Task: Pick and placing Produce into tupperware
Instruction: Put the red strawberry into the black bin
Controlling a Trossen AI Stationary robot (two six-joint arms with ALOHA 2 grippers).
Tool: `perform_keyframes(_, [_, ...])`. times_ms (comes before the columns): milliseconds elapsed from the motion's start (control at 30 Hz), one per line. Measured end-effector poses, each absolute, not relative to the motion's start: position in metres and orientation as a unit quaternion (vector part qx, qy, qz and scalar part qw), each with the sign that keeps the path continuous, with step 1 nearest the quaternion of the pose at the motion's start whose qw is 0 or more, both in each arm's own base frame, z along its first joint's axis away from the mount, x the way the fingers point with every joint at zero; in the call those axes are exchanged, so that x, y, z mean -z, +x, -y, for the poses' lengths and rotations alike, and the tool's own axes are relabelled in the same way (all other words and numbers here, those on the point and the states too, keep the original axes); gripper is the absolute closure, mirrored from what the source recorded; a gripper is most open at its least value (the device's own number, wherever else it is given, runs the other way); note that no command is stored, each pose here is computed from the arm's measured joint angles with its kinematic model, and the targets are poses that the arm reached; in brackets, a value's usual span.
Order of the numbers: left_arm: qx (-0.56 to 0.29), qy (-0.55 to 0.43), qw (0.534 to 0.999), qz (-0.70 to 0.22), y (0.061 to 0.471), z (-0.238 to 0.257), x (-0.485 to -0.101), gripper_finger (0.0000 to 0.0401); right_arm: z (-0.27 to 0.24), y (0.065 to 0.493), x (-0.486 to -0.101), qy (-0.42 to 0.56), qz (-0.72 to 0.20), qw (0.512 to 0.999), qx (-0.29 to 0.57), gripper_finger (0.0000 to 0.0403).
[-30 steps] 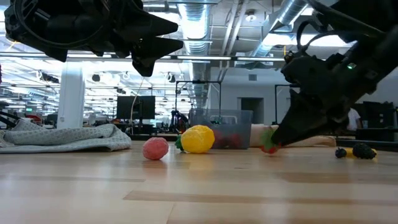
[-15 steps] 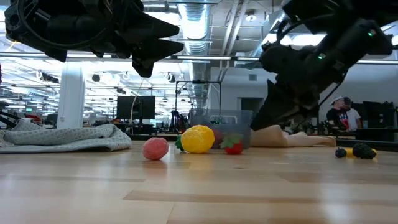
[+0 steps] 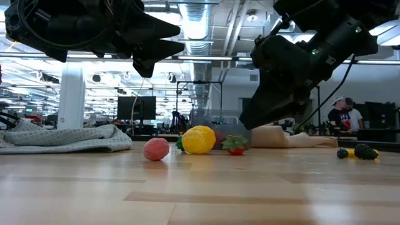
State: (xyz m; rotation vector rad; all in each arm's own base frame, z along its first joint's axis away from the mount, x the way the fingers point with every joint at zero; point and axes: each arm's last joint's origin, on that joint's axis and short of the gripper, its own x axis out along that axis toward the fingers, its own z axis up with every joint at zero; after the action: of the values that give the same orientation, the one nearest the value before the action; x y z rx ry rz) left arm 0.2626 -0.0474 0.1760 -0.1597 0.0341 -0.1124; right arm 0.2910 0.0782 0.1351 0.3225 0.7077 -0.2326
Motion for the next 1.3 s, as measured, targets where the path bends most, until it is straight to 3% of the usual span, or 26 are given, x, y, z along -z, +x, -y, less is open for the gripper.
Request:
perform_keyframes(133, [0.056,-0.073,0.996,-0.017,0.263,0.047,-0.176,0.0225,-0.078,0.294,-0.128,0.156,-0.348,0.917,0.117,0.0132])
perform_keyframes(300, [0.046,-0.061,0.997,-0.015,0.263,0.047,-0.176,0.0225,-0.068,0.306,-0.11,0.179,-0.34,0.913,0.139,0.0091])
perform_keyframes(800, [0.039,-0.057,0.998,-0.012,0.263,0.044,-0.177,0.0225,-0.054,0.33,-0.096,0.156,-0.353,0.908,0.161,0.0088])
perform_keyframes(967, [0.037,-0.054,0.998,-0.012,0.263,0.044,-0.177,0.0225,-0.05,0.33,-0.097,0.159,-0.354,0.907,0.165,0.0121])
perform_keyframes(1233, [0.029,-0.048,0.998,-0.011,0.263,0.043,-0.177,0.0225,-0.049,0.33,-0.096,0.157,-0.354,0.907,0.168,0.0251])
perform_keyframes(1300, [0.029,-0.048,0.998,-0.011,0.263,0.043,-0.177,0.0225,-0.049,0.33,-0.096,0.158,-0.351,0.908,0.166,0.0257])
